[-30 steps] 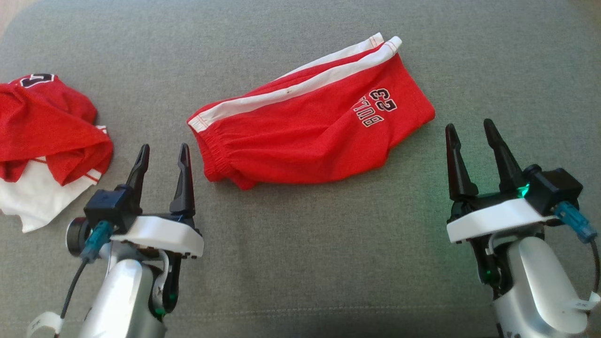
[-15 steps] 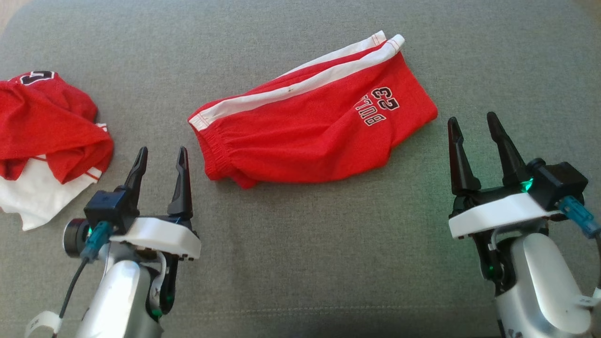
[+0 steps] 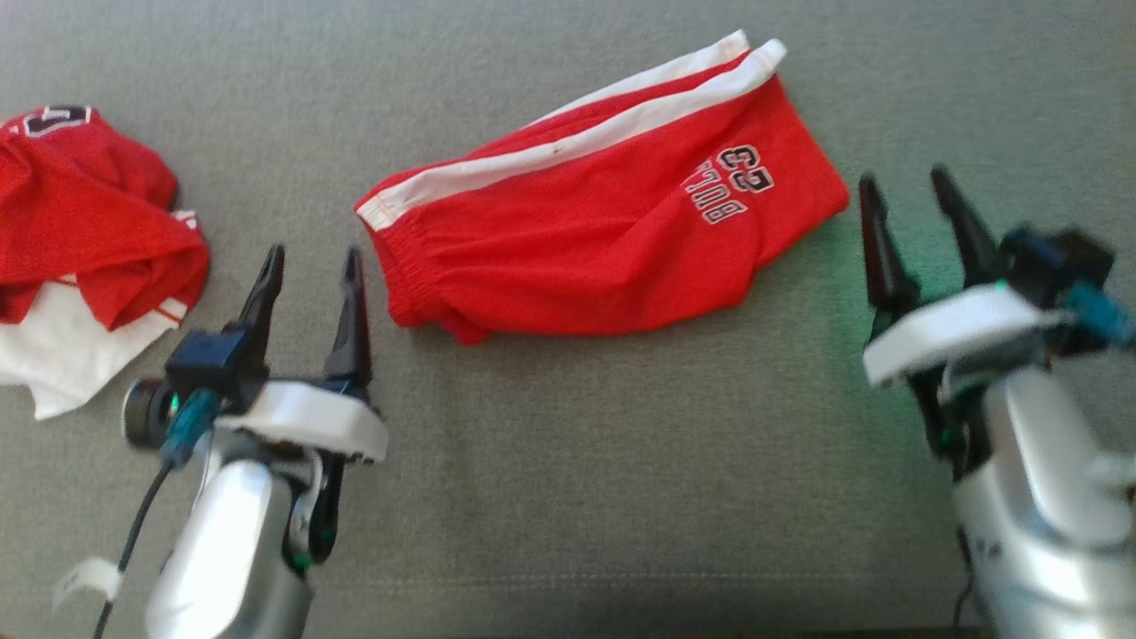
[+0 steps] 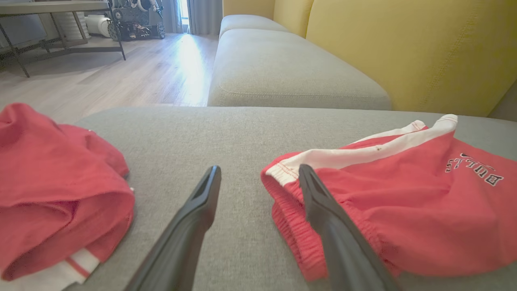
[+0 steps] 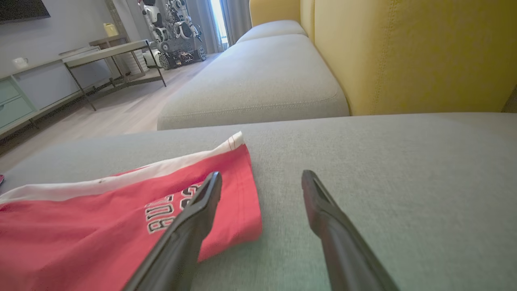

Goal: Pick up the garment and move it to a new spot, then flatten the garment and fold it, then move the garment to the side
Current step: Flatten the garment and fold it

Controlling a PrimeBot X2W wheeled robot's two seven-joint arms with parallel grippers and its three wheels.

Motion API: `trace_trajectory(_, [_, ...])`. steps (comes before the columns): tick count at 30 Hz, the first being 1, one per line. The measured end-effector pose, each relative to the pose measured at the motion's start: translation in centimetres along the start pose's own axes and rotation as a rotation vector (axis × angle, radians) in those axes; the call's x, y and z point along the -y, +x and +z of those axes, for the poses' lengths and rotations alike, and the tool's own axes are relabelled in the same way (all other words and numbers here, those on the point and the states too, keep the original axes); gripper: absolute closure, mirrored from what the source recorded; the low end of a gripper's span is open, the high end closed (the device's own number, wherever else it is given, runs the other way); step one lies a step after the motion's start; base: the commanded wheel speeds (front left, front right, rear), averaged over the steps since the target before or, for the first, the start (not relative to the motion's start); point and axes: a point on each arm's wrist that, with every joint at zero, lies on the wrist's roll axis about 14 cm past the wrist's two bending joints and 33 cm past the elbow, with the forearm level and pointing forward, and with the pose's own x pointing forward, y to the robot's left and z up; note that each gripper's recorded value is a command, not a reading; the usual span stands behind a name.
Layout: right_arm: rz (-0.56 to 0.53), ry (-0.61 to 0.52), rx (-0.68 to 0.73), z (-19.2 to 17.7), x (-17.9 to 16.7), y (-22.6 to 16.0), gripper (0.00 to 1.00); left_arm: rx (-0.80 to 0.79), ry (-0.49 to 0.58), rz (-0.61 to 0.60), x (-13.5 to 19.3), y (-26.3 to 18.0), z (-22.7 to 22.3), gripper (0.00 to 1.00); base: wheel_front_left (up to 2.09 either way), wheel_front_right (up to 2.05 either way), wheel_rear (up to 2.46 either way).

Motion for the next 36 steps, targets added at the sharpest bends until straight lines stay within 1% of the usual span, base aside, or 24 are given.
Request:
trace_trajectory(3, [0.017, -0.017, -0.06, -0.8, 0.1, 2.3, 0.0, 0.017, 0.008, -0.019, 0.3, 1.0, 0.5, 0.0, 0.0, 0.0, 0.0])
trace_trajectory(4, [0.017, -0.017, -0.06, -0.8, 0.1, 2.3, 0.0, 0.017, 0.008, -0.019, 0.3, 1.0, 0.5, 0.0, 0.0, 0.0, 0.0])
trace_trajectory(7, [0.035, -0.014, -0.172, -3.3, -0.3, 3.6, 0.0, 0.024, 0.018, -0.013, -0.1, 1.6, 0.7, 0.0, 0.0, 0.0, 0.0])
trace_trajectory(11, [0.055, 0.014, -0.336, -7.4, -1.1, 3.8, 0.0, 0.012, 0.009, -0.004, -0.4, 1.7, 0.2, 0.0, 0.0, 0.0, 0.0])
trace_trajectory(16, [0.071, 0.032, -0.358, -7.1, -1.5, 5.8, 0.0, 0.003, 0.015, -0.004, -0.5, 2.0, -0.3, 0.0, 0.0, 0.0, 0.0])
trace_trajectory(17, [0.075, 0.036, -0.372, -7.1, -1.7, 6.0, 0.4, 0.001, 0.014, -0.008, -0.4, 2.0, -0.3, 0.0, 0.0, 0.0, 0.0])
trace_trajectory(18, [0.08, 0.037, -0.376, -7.1, -1.8, 6.2, 0.77, 0.0, 0.013, -0.01, -0.4, 2.0, -0.4, 0.0, 0.0, 0.0, 0.0])
trace_trajectory(19, [0.083, 0.045, -0.38, -7.1, -1.9, 6.3, 1.0, -0.001, 0.013, -0.01, -0.4, 2.0, -0.4, 0.0, 0.0, 0.0, 0.0])
trace_trajectory(26, [0.1, 0.083, -0.392, -7.2, -2.6, 5.9, 1.0, 0.006, 0.017, -0.017, -0.1, 2.1, -0.2, 0.0, 0.0, 0.0, 0.0])
trace_trajectory(31, [0.08, 0.124, -0.344, -7.4, -2.3, 3.7, 1.0, 0.022, 0.014, -0.027, 0.3, 2.3, 0.3, 0.0, 0.0, 0.0, 0.0])
trace_trajectory(36, [0.015, 0.159, -0.298, -7.5, -0.5, 0.7, 1.0, 0.033, 0.01, -0.04, 0.9, 2.0, 0.8, 0.0, 0.0, 0.0, 0.0])
